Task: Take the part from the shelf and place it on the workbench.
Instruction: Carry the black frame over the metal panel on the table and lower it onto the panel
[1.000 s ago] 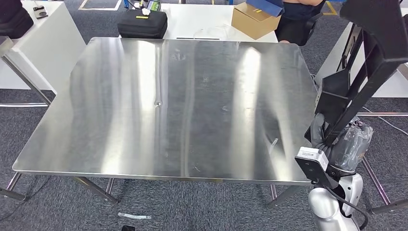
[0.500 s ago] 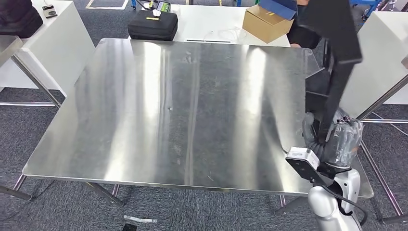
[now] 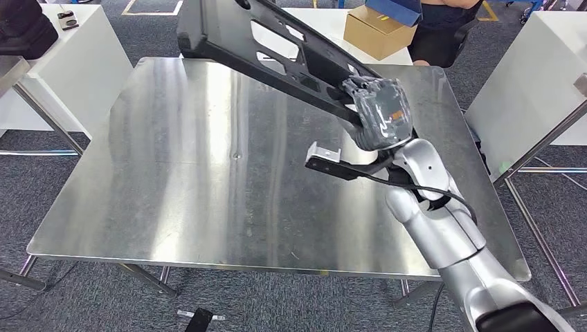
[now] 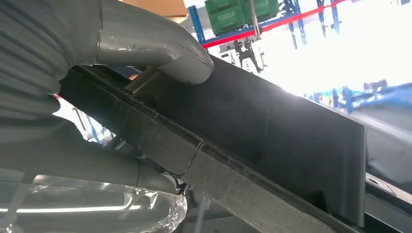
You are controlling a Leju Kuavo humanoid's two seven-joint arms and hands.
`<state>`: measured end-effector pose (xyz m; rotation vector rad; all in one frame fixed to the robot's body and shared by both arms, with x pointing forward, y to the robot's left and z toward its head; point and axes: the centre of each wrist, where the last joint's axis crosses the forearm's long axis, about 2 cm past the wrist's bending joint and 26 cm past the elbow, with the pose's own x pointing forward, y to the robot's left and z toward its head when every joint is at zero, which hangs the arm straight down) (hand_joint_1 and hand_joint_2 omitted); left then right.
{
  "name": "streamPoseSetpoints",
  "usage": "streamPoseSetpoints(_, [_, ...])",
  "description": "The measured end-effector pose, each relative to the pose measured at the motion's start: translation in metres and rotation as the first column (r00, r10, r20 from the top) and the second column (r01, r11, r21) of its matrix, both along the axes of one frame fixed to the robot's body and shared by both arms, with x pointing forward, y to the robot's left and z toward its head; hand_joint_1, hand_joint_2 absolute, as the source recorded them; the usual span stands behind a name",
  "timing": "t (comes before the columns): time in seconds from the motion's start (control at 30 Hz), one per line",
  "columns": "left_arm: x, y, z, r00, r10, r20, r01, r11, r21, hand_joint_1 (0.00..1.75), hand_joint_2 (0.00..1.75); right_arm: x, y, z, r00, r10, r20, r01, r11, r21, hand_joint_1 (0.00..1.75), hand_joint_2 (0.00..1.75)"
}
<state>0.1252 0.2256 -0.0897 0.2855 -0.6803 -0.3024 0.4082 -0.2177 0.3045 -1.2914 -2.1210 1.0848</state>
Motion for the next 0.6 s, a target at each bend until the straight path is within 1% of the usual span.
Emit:
streamPoseSetpoints(0.13, [0.009, -0.004, 0.003, 0.999, -0.033, -0.004, 0.033, 0.999, -0.007, 0.00, 1.75, 0.024, 0.025, 0.019, 0.997, -0.071, 0.028, 0.075, 0.977, -0.199, 1.66, 1.75])
streamPoseSetpoints(0.23, [0.014, -0.007, 0.005, 0.998, -0.057, 0.000, 0.057, 0.998, -0.010, 0.00, 1.75, 0.036, 0.038, 0.024, 0.992, -0.117, 0.055, 0.128, 0.943, -0.308, 1.66, 1.75])
streamPoseSetpoints(0.3, [0.015, -0.008, 0.005, 0.997, -0.079, -0.001, 0.079, 0.997, -0.011, 0.00, 1.75, 0.045, 0.042, 0.025, 0.982, -0.167, 0.087, 0.188, 0.908, -0.375, 1.66, 1.75])
streamPoseSetpoints(0.4, [0.018, -0.009, 0.006, 0.993, -0.115, -0.001, 0.115, 0.993, -0.008, 0.00, 1.75, 0.058, 0.036, 0.025, 0.961, -0.241, 0.138, 0.278, 0.844, -0.459, 1.66, 1.75])
streamPoseSetpoints(0.6, [0.021, -0.010, 0.007, 0.990, -0.139, 0.002, 0.139, 0.990, 0.012, 0.00, 1.75, 0.074, 0.018, 0.020, 0.921, -0.345, 0.178, 0.384, 0.744, -0.547, 1.66, 1.75])
